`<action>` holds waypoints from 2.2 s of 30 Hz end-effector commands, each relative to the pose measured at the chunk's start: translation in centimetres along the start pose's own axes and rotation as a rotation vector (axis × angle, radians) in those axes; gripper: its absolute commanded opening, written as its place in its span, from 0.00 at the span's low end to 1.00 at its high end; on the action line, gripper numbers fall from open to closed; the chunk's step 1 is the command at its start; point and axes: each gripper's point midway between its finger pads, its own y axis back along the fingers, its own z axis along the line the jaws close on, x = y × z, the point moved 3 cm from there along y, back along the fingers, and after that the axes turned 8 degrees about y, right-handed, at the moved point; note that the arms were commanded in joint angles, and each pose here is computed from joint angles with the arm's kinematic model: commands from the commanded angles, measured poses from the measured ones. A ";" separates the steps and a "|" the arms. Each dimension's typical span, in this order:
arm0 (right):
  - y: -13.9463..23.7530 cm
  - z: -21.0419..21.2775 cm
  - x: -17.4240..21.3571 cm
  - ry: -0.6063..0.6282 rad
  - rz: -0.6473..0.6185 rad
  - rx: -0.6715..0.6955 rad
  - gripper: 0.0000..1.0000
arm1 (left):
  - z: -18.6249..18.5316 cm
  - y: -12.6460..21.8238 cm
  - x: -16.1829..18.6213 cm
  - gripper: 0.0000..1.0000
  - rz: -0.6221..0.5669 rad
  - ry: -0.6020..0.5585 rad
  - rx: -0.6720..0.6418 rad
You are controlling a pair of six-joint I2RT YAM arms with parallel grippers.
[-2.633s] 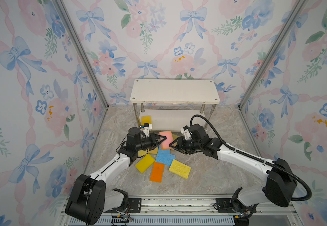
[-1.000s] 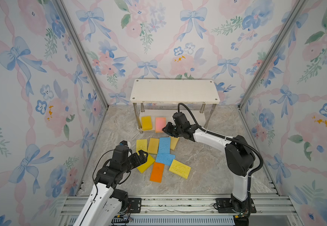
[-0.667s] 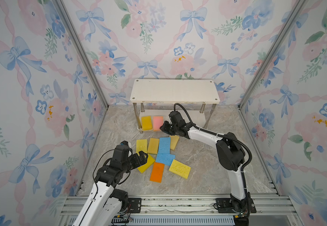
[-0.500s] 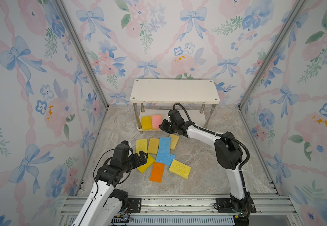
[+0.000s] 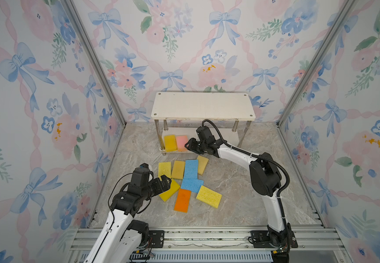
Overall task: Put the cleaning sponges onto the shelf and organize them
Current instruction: 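Set the pink sponge beside the yellow sponge on the lower tier, open right gripper, then move the right gripper back over the pile to the small yellow cellulose sponge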
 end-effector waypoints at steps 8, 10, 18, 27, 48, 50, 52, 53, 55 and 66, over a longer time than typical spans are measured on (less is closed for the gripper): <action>-1.1 -0.3 0.0 -0.013 0.024 -0.035 0.53 | 0.4 0.1 0.2 0.98 0.006 0.004 -0.014; -1.1 -0.4 0.1 -0.018 0.022 -0.036 0.53 | 0.4 0.1 0.1 0.98 0.003 0.006 -0.012; -0.8 -0.1 0.4 -0.048 0.012 -0.065 0.55 | 0.5 0.0 0.2 0.98 0.005 0.009 -0.013; 0.7 -0.3 0.4 -0.039 -0.011 -0.043 0.56 | 0.4 0.0 0.1 0.98 0.003 0.011 -0.014; 13.1 -2.4 6.5 -0.037 0.104 0.023 0.61 | -2.7 -6.5 -2.3 0.90 0.044 0.071 0.067; 13.5 -4.2 8.3 -0.079 0.194 0.071 0.60 | -3.2 -7.3 -2.4 0.90 0.067 0.060 0.069; 15.0 -5.2 9.6 -0.078 0.245 0.122 0.61 | -3.5 -7.7 -2.3 0.90 0.078 0.042 0.071; 15.4 -5.8 10.6 -0.080 0.275 0.143 0.62 | -3.6 -8.0 -2.1 0.90 0.089 0.036 0.076; 15.7 -6.3 12.4 -0.082 0.330 0.135 0.62 | -3.7 -8.6 -1.5 0.91 0.127 0.030 0.088; 18.0 -6.5 19.4 0.485 0.710 0.024 0.63 | -3.5 -9.9 0.4 0.93 0.236 0.009 0.107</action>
